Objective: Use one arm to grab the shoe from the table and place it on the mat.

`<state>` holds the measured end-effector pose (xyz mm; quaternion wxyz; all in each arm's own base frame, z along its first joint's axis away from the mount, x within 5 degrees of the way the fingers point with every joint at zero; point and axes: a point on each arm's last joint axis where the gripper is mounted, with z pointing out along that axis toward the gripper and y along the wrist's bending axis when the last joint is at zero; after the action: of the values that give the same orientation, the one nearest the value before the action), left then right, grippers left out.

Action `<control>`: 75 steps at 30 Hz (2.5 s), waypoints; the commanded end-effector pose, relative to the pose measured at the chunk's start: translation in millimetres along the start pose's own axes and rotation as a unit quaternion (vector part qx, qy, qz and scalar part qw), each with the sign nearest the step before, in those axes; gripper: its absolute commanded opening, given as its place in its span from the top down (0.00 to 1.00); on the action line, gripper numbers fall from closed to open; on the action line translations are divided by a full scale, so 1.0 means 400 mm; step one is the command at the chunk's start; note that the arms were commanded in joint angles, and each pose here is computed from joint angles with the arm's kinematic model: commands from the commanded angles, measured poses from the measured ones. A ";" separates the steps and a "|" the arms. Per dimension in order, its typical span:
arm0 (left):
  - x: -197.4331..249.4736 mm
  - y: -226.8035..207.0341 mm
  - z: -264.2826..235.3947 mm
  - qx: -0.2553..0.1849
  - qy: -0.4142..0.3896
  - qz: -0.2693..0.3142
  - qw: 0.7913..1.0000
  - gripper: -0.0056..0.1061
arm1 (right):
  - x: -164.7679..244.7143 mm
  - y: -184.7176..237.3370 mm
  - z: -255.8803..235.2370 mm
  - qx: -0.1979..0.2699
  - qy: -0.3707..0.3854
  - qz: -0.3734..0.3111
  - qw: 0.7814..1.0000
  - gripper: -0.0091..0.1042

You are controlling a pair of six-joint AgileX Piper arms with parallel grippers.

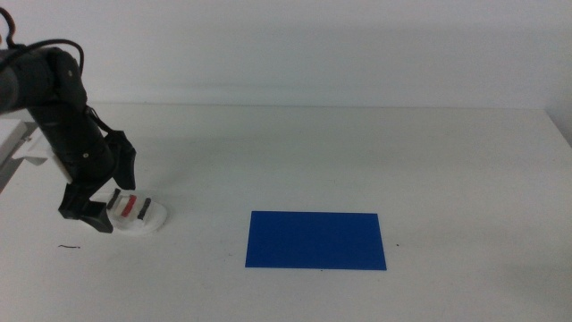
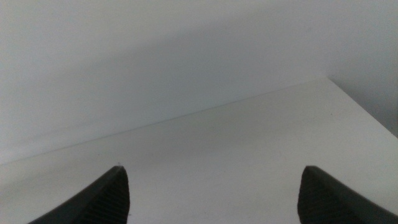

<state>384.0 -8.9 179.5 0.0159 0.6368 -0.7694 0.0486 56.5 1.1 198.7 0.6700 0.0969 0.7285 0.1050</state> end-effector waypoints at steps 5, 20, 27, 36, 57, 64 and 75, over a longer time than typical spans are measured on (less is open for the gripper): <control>-0.021 -0.016 0.039 0.008 -0.007 -0.010 1.000 0.14 | 0.000 0.000 -0.001 -0.002 -0.005 -0.006 1.000 0.22; 0.029 -0.030 -0.003 0.053 0.040 -0.022 0.998 0.97 | 0.000 0.000 -0.001 -0.002 -0.005 -0.006 1.000 0.22; 0.209 -0.078 -0.059 0.051 0.036 0.054 0.997 0.97 | 0.000 0.000 -0.001 -0.002 -0.005 -0.006 1.000 0.22; 0.512 -0.094 -0.051 0.014 0.046 0.129 0.990 0.97 | 0.000 0.000 -0.001 -0.002 -0.005 -0.006 1.000 0.22; 0.673 -0.064 -0.042 0.051 0.012 0.741 0.669 0.97 | 0.000 0.000 -0.001 -0.002 -0.005 -0.006 1.000 0.22; 0.719 -0.034 -0.038 0.064 0.012 0.982 0.178 0.97 | 0.000 0.000 -0.001 -0.002 -0.005 -0.006 1.000 0.22; 0.741 -0.023 0.005 0.046 0.017 0.998 0.025 0.97 | 0.000 0.000 -0.001 -0.002 -0.005 -0.006 1.000 0.22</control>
<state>337.5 -300.4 203.9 -0.0657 -0.7477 -0.6577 0.0646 56.5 1.1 198.7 0.6700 0.0969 0.7285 0.1050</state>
